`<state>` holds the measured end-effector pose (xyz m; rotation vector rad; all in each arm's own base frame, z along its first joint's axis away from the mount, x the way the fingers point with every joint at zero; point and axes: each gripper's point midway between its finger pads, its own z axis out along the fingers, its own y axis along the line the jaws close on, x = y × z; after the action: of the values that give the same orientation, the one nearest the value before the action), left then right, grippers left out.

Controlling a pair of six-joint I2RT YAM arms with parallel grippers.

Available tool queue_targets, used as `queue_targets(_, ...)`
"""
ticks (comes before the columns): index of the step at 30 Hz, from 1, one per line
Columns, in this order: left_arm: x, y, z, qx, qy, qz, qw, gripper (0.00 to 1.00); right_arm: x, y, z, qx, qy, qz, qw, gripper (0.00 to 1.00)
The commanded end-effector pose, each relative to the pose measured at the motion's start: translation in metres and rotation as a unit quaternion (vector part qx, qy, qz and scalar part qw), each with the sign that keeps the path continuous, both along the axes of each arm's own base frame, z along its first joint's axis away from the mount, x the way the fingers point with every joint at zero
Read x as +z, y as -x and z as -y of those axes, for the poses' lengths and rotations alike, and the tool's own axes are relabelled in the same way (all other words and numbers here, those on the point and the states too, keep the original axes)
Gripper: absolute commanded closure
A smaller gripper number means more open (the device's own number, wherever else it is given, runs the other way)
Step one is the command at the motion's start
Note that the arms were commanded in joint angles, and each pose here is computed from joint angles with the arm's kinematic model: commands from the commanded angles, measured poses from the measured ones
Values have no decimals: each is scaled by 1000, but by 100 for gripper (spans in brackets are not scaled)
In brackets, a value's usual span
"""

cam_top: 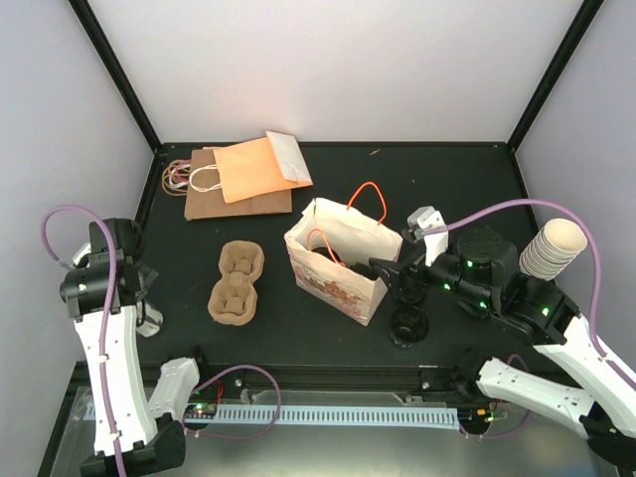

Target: Pack the takeout coffee

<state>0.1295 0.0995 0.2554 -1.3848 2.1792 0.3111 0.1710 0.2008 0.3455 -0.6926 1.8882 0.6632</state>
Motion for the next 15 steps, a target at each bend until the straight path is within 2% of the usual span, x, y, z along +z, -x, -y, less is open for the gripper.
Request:
queue_targets(1,17,4,8,-10,13,28,999,99,6,2,-1,7,-8,6,1000,0)
queue_targets(15,87,5,29,-60,14,162,985,98,6,2,0,6,-4,3,1000,0)
